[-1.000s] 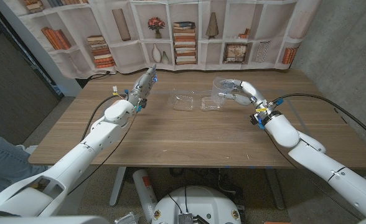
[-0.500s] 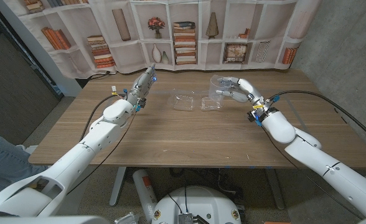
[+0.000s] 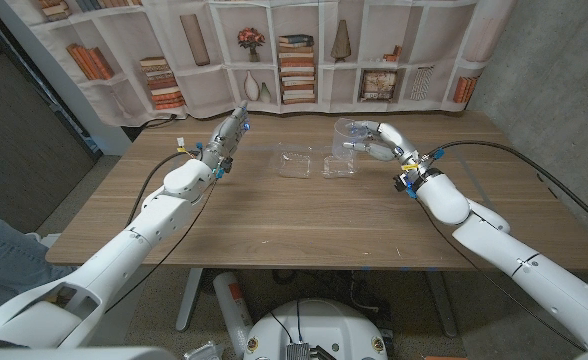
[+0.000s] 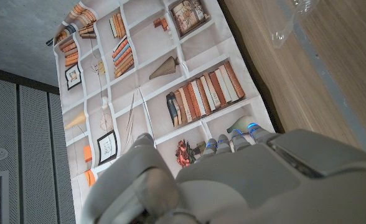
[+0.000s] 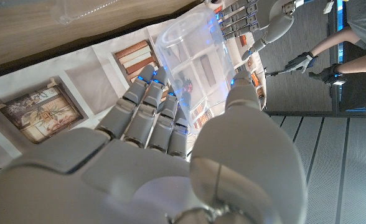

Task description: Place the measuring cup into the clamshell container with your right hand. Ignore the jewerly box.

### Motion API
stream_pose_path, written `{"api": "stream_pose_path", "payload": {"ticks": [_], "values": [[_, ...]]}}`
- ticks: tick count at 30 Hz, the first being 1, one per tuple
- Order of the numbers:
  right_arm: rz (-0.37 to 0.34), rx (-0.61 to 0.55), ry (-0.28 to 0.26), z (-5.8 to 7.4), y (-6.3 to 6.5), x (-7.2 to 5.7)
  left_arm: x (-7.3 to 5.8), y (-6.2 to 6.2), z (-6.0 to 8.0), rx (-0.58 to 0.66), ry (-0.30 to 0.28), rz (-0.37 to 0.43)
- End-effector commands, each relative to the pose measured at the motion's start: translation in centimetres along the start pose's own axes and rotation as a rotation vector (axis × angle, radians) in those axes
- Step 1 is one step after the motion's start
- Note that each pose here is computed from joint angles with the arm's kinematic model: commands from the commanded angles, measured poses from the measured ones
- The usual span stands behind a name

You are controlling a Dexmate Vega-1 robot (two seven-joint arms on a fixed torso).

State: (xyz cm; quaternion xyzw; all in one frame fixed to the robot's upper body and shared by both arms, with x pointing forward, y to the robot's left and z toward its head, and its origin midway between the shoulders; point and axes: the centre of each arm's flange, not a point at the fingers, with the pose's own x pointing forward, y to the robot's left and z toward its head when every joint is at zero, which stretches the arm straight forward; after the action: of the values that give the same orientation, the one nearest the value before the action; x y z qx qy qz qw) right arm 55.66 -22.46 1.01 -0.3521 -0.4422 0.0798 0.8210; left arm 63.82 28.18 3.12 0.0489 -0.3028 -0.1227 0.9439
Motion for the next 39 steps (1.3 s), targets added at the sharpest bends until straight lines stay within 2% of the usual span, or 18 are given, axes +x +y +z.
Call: {"api": "stream_pose_path", "payload": {"ticks": [1, 16, 39], "values": [[0.009, -0.006, 0.0, 0.0, 0.2, 1.1, -0.2, 0.4, 0.1, -0.001, -0.002, 0.004], [0.001, -0.001, 0.004, -0.2, 0.4, 2.2, 0.0, 0.3, 0.5, 0.006, -0.017, -0.002], [0.004, -0.014, 0.012, -0.7, 0.9, 4.4, -0.1, 0.5, 0.4, 0.003, -0.017, -0.002]]}}
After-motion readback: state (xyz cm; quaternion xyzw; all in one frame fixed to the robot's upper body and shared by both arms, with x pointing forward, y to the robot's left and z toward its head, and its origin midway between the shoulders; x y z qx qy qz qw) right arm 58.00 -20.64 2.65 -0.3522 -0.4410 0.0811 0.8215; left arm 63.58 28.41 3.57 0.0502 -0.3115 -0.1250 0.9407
